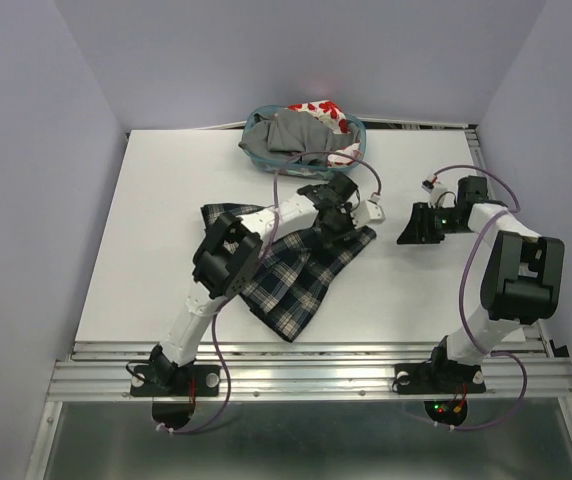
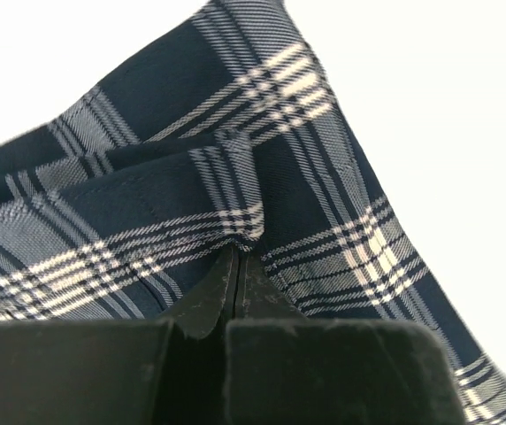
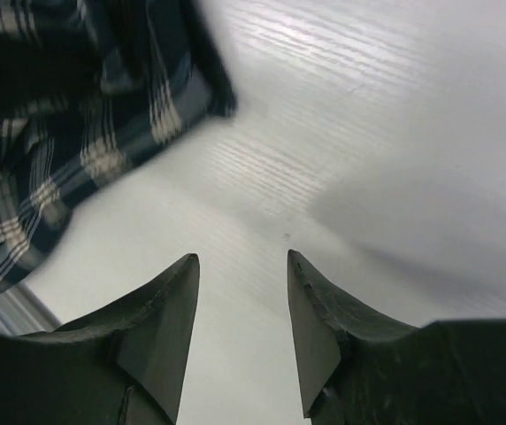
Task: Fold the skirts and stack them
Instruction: Fold the skirt
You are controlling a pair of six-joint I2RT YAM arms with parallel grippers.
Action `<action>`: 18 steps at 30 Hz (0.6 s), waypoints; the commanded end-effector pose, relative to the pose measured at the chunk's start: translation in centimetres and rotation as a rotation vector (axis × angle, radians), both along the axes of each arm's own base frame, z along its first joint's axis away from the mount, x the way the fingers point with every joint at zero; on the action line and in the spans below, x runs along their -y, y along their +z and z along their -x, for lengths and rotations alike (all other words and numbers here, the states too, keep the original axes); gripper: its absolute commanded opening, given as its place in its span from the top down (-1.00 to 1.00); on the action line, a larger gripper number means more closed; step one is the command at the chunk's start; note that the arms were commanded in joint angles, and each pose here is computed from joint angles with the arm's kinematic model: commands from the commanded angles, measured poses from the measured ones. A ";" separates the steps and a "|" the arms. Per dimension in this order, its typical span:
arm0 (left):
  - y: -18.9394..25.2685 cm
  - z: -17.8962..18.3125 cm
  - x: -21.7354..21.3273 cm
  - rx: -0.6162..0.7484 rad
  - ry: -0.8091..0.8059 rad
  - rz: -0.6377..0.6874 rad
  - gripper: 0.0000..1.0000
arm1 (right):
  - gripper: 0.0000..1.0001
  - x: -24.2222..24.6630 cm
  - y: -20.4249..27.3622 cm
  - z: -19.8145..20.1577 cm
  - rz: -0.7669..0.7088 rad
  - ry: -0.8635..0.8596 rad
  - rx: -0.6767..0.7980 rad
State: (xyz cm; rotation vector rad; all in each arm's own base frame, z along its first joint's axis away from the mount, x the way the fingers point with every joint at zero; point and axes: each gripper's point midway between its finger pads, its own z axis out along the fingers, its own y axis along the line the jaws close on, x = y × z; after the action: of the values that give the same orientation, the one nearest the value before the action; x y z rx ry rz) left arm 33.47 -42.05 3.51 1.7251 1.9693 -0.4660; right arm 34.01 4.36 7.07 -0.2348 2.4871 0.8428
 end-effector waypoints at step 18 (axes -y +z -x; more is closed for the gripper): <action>2.1 2.4 -2.7 -0.085 -0.077 0.008 1.00 | -0.18 -4.9 -2.0 -4.7 -0.199 -0.107 -0.065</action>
State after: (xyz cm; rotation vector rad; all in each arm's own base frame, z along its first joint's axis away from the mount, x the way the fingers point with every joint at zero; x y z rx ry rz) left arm 34.02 -39.80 3.45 1.7548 1.9793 -0.4718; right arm 37.40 8.11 5.03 0.0287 2.4607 1.0649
